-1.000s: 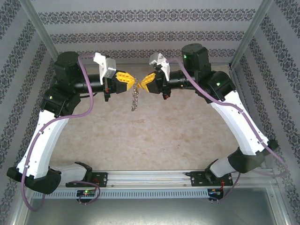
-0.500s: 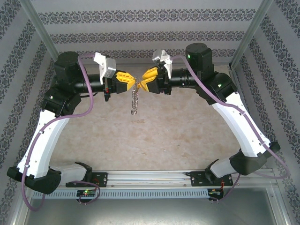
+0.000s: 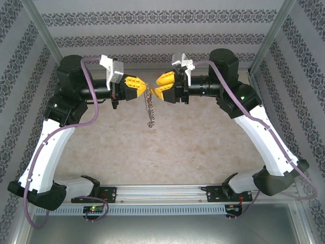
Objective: Put the keys on the keyring
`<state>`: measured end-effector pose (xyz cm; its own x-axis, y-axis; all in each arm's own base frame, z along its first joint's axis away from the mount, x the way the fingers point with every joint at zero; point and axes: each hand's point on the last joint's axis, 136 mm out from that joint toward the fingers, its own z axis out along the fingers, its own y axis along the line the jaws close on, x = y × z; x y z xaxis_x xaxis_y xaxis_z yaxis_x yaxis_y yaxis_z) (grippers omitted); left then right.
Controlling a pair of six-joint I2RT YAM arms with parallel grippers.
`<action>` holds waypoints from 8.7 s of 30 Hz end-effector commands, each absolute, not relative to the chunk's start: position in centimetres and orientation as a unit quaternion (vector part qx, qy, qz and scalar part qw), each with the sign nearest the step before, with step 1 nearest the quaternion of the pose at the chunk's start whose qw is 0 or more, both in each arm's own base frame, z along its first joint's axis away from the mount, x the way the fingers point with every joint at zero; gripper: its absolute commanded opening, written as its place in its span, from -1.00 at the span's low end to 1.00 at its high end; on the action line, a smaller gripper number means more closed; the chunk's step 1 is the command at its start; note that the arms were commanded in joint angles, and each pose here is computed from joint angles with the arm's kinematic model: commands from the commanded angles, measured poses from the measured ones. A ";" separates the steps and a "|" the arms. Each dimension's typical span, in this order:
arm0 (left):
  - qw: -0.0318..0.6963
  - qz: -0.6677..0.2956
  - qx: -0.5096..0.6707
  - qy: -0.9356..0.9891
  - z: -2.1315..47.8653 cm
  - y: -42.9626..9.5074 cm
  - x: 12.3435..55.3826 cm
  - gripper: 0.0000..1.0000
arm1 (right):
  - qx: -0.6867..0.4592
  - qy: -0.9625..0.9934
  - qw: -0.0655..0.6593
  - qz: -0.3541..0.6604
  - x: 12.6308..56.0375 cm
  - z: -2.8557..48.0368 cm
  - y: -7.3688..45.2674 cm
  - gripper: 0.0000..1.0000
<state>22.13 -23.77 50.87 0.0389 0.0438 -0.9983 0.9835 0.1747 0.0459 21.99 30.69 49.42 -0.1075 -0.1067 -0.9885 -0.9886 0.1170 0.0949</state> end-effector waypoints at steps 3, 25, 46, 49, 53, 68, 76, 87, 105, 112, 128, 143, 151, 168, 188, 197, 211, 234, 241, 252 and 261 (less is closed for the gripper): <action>0.559 -0.434 0.484 0.514 52.3 -23.4 21.0 -1.00 | -0.480 0.562 0.460 0.493 21.9 50.1 31.3 -0.18; 0.557 -0.432 0.484 0.517 52.1 -23.5 21.5 -1.00 | -0.502 0.536 0.424 0.530 21.0 49.8 32.4 -0.28; 0.559 -0.416 0.480 0.532 51.3 -23.1 21.6 -1.00 | -0.500 0.550 0.505 0.439 21.7 50.6 30.7 -1.00; 0.560 -0.409 0.479 0.539 50.9 -22.9 21.8 -1.00 | -0.505 0.551 0.532 0.398 21.9 51.0 30.3 -1.00; 0.561 -0.400 0.477 0.546 50.5 -22.8 21.9 -1.00 | -0.519 0.554 0.551 0.346 21.9 50.8 30.3 -1.00; 0.563 -0.366 0.475 0.569 49.2 -22.3 22.4 -1.00 | -0.573 0.573 0.543 0.220 21.9 50.2 31.9 -1.00; 0.566 -0.341 0.481 0.575 48.8 -22.2 23.0 -1.00 | -0.565 0.584 0.531 0.241 21.9 51.1 33.0 -1.00; 0.570 -0.276 0.506 0.585 47.9 -22.5 23.7 -1.00 | -0.535 0.624 0.500 0.273 22.7 51.0 34.0 -1.00; 0.577 -0.270 0.491 0.595 47.2 -22.7 24.6 -0.26 | -0.517 0.636 0.505 0.271 23.6 51.0 33.4 -1.00; 0.588 -0.275 0.460 0.605 46.7 -22.3 25.0 0.87 | -0.480 0.674 0.501 0.255 25.5 50.4 32.3 -1.00; 0.541 -0.295 0.362 0.700 43.0 -21.6 27.5 1.00 | -0.344 0.803 0.430 0.229 31.2 44.5 30.0 -1.00; 0.512 -0.244 0.279 0.775 37.8 -19.0 29.3 1.00 | -0.207 0.872 0.297 0.329 35.0 32.6 33.1 -1.00; 0.489 -0.248 0.218 0.808 35.4 -17.6 30.3 1.00 | -0.183 0.877 0.247 0.369 36.1 27.6 35.4 -1.00; 0.485 -0.270 0.233 0.799 35.4 -18.8 31.9 1.00 | -0.120 0.916 0.150 0.353 31.9 18.2 28.6 -1.00; 0.481 -0.289 0.241 0.792 35.2 -19.9 33.2 1.00 | -0.055 0.950 0.046 0.305 26.9 7.2 23.7 -1.00; 0.484 -0.286 0.241 0.791 35.3 -19.7 32.8 1.00 | -0.055 0.944 0.011 0.326 28.9 4.8 26.0 -1.00; 0.484 -0.275 0.236 0.797 35.1 -18.9 31.7 1.00 | -0.043 0.958 0.021 0.284 27.5 4.4 22.9 -0.51; 0.466 -0.113 0.006 0.878 21.6 -6.1 31.8 1.00 | 0.064 0.847 0.524 0.054 33.0 21.4 5.1 0.96; 0.525 0.004 -0.049 0.850 18.4 -0.4 32.5 1.00 | 0.181 0.774 0.607 -0.007 33.1 18.3 -2.4 0.96; 0.514 0.056 -0.074 0.853 12.8 2.9 35.5 1.00 | 0.081 0.787 0.611 -0.017 36.0 14.7 -2.8 0.96; 0.546 0.047 -0.061 0.834 10.7 2.9 39.3 1.00 | 0.051 0.823 0.565 -0.019 39.8 11.1 -1.4 0.96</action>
<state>37.12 2.35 8.04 -0.5249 -0.0675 -0.8485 -0.1553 0.9877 0.0175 38.32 -2.38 9.20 -0.4044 0.1145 -0.9074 0.1429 0.9879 0.0609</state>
